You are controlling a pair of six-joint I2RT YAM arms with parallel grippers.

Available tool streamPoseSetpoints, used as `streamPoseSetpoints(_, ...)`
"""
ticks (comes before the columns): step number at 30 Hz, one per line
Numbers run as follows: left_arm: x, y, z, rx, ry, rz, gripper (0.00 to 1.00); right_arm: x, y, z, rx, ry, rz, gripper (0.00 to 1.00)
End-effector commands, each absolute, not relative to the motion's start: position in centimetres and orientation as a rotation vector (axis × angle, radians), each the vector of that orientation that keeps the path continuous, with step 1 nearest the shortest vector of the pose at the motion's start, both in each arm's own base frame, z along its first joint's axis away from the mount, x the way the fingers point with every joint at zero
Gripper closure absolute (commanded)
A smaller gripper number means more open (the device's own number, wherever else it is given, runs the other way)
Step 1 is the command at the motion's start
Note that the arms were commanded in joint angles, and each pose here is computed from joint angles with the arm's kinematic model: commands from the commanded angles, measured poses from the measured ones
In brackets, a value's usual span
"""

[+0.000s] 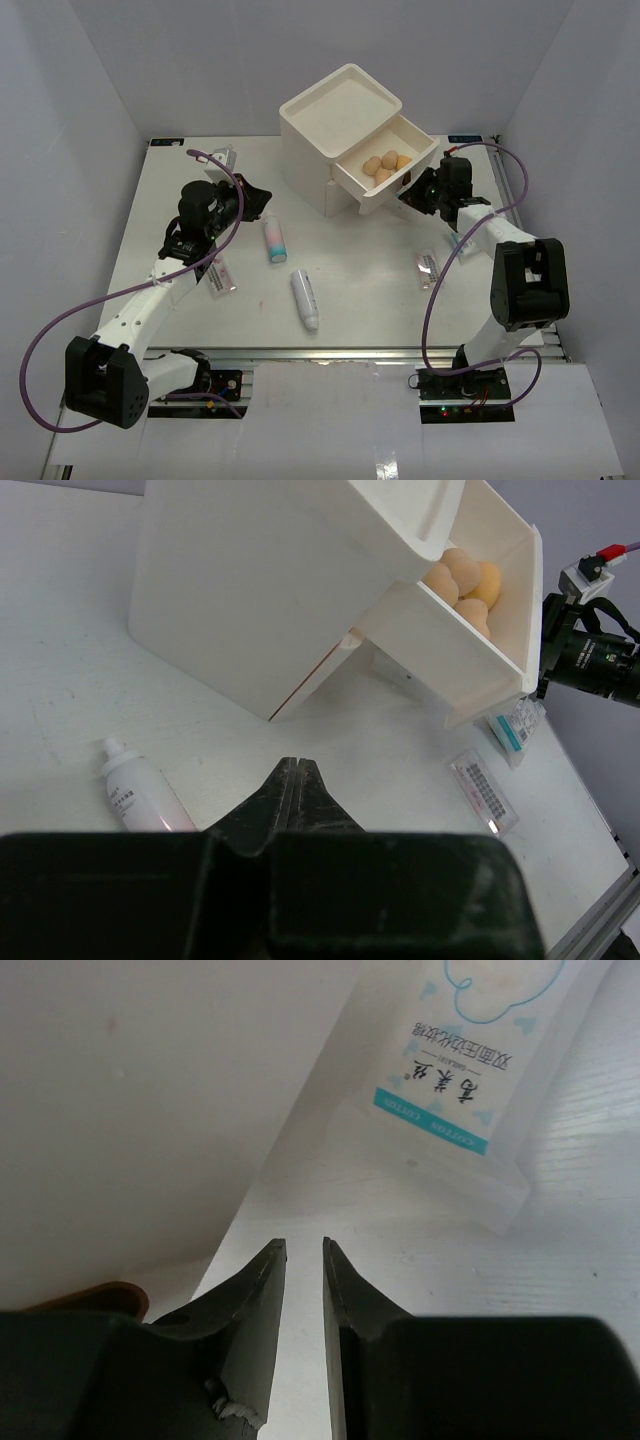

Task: Organize the makeup

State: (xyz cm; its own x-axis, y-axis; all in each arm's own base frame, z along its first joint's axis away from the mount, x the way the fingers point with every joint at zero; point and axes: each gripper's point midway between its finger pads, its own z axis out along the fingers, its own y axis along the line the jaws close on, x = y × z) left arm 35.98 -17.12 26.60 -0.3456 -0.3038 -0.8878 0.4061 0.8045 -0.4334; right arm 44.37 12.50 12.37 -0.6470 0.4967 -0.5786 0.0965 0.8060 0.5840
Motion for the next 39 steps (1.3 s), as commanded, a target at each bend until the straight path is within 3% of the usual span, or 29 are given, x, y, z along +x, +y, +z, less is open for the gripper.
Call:
streamPoseSetpoints(1, 35.8, -16.7, 28.1, 0.088, 1.735, -0.718, 0.96, 46.4, 14.1, 15.0, 0.436, 2.125, 0.803, 0.71)
streamPoseSetpoints(9, 35.9, -16.7, 27.7, 0.087, 1.743, -0.715, 0.96, 49.6, 15.1, 19.7, 0.410, 2.032, 0.832, 0.65)
streamPoseSetpoints(39, 36.1, -16.7, 27.1, 0.092, 1.758, -0.709, 0.87, 51.7, 20.2, 22.9, 0.053, 1.944, 0.815, 0.69)
